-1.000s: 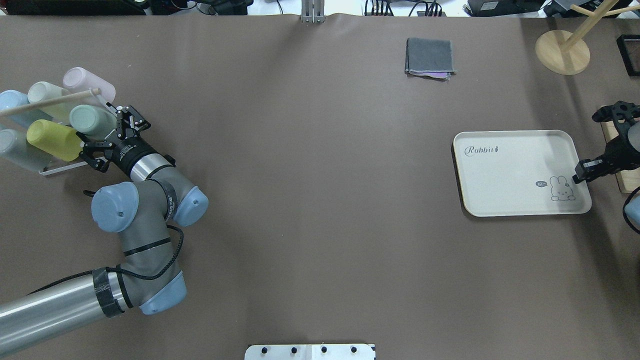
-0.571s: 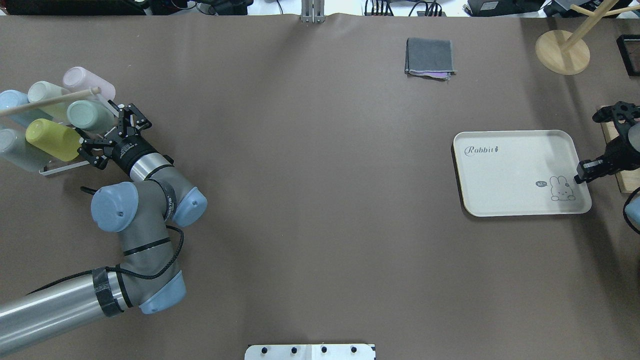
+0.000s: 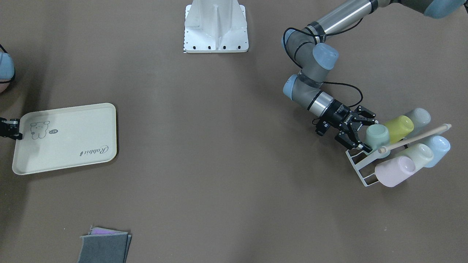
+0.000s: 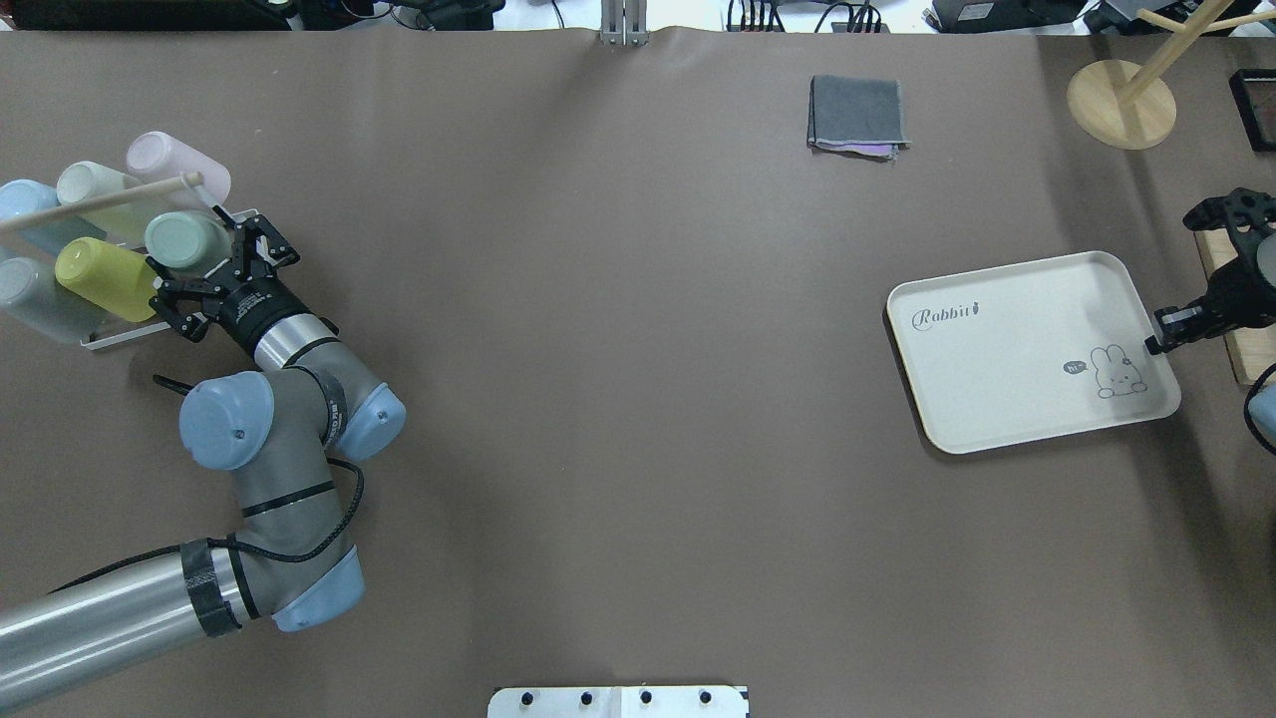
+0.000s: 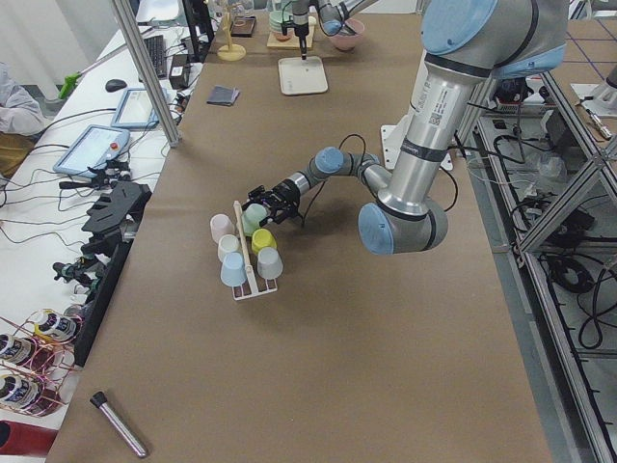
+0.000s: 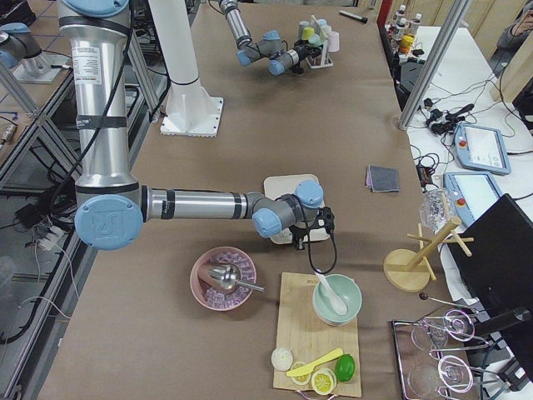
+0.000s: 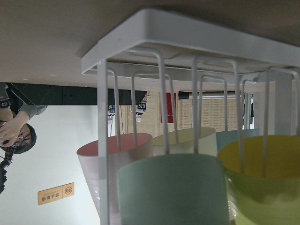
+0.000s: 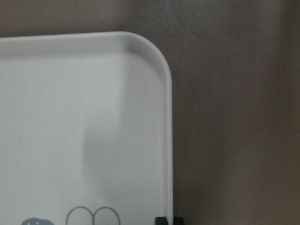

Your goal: Pick up and place green cup on tray

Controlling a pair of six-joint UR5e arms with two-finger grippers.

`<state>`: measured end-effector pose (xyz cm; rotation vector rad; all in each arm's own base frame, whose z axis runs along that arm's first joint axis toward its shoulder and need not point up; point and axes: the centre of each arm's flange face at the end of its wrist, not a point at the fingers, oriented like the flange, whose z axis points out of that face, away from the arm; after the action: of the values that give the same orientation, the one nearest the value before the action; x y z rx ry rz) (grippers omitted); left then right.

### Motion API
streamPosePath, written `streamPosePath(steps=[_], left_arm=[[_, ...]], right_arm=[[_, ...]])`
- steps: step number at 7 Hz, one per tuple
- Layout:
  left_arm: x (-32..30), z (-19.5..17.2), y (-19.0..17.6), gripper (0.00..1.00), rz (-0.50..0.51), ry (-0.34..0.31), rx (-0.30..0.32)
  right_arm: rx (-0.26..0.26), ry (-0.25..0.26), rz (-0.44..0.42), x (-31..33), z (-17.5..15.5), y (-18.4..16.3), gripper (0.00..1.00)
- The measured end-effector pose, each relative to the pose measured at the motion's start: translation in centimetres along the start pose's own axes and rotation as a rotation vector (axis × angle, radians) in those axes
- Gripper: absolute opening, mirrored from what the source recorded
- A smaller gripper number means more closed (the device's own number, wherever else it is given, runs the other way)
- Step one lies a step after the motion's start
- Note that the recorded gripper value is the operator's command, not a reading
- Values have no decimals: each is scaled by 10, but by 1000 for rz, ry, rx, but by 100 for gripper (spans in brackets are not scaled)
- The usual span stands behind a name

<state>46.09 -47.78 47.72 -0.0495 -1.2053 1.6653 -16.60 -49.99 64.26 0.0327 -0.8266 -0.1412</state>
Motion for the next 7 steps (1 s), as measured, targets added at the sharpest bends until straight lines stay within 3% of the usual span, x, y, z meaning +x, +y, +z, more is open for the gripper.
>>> streamPosePath(steps=[4, 7], left_arm=[[8, 5, -13, 92, 23, -26, -24], [7, 7, -12, 93, 15, -57, -43]], right_arm=[[59, -174, 119, -1, -70, -28, 0], [91, -264, 141, -48, -109, -82, 0]])
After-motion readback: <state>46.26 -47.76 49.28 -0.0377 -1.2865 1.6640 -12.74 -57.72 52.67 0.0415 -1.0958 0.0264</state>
